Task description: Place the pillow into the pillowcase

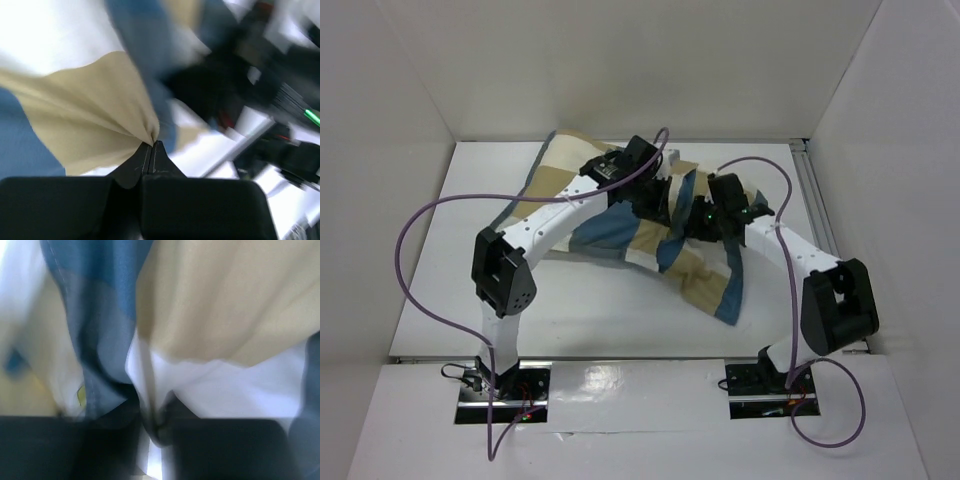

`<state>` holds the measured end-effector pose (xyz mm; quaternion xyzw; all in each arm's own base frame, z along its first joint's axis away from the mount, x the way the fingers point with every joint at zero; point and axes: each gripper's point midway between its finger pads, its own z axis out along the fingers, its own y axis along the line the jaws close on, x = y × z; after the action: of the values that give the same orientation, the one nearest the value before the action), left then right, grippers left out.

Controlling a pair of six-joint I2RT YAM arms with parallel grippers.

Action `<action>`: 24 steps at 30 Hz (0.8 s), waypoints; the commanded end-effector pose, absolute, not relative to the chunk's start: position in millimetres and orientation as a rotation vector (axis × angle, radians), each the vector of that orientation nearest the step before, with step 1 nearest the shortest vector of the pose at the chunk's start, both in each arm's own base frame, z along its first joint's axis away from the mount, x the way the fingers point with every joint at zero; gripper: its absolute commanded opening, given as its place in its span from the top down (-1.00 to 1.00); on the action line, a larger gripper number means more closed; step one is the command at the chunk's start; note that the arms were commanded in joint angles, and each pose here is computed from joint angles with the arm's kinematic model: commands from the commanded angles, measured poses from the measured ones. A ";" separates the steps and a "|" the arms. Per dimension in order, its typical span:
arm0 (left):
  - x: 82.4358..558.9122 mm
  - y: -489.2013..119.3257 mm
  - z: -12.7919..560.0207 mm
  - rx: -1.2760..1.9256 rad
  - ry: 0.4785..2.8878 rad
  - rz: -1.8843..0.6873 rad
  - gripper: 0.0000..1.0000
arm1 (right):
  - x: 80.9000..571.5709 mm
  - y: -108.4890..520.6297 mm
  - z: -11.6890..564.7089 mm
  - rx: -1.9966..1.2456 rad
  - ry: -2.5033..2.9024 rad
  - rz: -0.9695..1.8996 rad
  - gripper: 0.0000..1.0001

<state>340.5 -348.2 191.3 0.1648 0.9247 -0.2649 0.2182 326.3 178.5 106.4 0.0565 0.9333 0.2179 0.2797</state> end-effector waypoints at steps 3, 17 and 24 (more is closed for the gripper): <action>318.3 -397.2 256.8 0.615 2.391 -1.129 0.60 | 385.1 151.9 149.9 0.213 2.360 0.518 -0.58; 315.1 -6.5 183.6 -0.954 2.284 -0.459 -1.00 | 309.1 66.3 139.8 0.479 2.278 0.444 -0.91; 273.9 24.1 112.2 -1.287 2.181 -0.463 -1.00 | 290.7 76.0 120.5 0.494 2.337 0.540 -0.91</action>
<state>265.1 24.9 120.3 -0.4502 0.8412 -0.1374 0.2661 295.6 70.9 117.8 0.1896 0.9004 0.1856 0.3447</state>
